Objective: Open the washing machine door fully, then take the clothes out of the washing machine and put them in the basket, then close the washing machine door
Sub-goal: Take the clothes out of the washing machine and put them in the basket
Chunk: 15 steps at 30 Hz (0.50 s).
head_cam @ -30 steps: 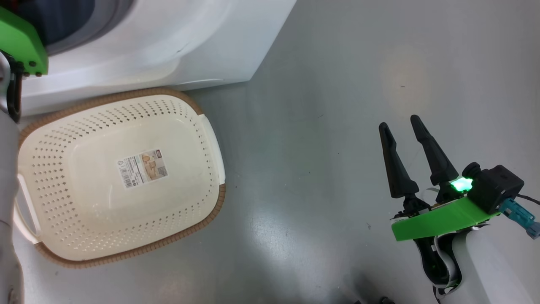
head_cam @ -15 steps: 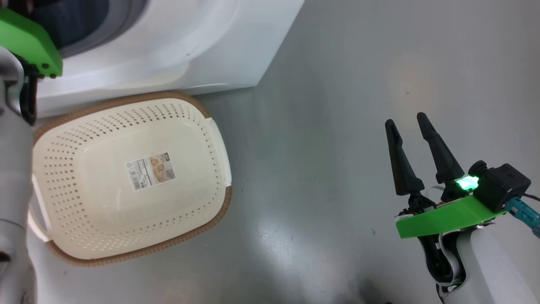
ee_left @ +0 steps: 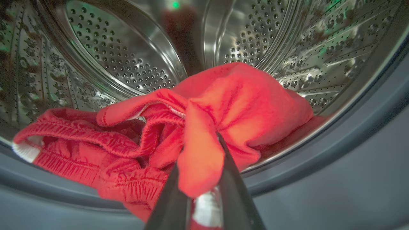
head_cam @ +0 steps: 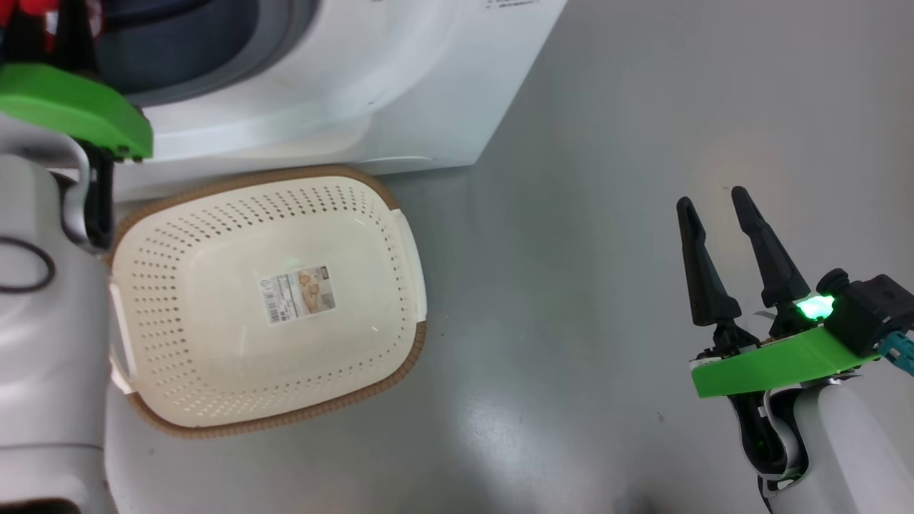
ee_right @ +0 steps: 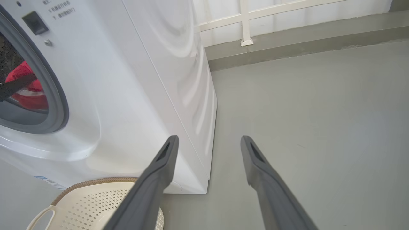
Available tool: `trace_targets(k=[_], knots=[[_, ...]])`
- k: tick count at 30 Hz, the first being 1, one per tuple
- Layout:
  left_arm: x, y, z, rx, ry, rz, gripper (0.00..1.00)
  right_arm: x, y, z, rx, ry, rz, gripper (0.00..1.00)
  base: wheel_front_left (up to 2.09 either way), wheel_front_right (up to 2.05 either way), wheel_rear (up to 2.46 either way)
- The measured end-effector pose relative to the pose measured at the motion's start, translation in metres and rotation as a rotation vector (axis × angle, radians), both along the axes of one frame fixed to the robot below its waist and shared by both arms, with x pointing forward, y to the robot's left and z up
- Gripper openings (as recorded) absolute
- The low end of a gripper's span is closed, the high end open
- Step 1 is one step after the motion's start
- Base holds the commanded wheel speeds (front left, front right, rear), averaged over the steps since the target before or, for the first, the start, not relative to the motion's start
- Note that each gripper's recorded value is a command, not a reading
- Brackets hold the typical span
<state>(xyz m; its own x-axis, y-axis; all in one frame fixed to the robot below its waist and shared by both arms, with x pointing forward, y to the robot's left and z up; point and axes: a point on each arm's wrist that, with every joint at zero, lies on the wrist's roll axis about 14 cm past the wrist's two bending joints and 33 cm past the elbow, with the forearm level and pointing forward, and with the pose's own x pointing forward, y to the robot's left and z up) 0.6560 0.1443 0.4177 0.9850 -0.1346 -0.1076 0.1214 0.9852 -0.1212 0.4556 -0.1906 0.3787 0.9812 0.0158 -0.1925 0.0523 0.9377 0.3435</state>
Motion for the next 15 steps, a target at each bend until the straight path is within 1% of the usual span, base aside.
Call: trace_targets(k=[6, 15], knots=[[-0.020, 0.004, 0.020, -0.024, -0.066, 0.021, 0.00, 0.004, 0.005, 0.010, 0.006, -0.029, 0.013, 1.00, 0.00, 0.00, 0.00], [-0.054, 0.023, 0.042, -0.053, -0.137, 0.087, 0.00, 0.002, 0.009, 0.019, 0.015, -0.048, 0.021, 1.00, 0.00, 0.00, 0.00]])
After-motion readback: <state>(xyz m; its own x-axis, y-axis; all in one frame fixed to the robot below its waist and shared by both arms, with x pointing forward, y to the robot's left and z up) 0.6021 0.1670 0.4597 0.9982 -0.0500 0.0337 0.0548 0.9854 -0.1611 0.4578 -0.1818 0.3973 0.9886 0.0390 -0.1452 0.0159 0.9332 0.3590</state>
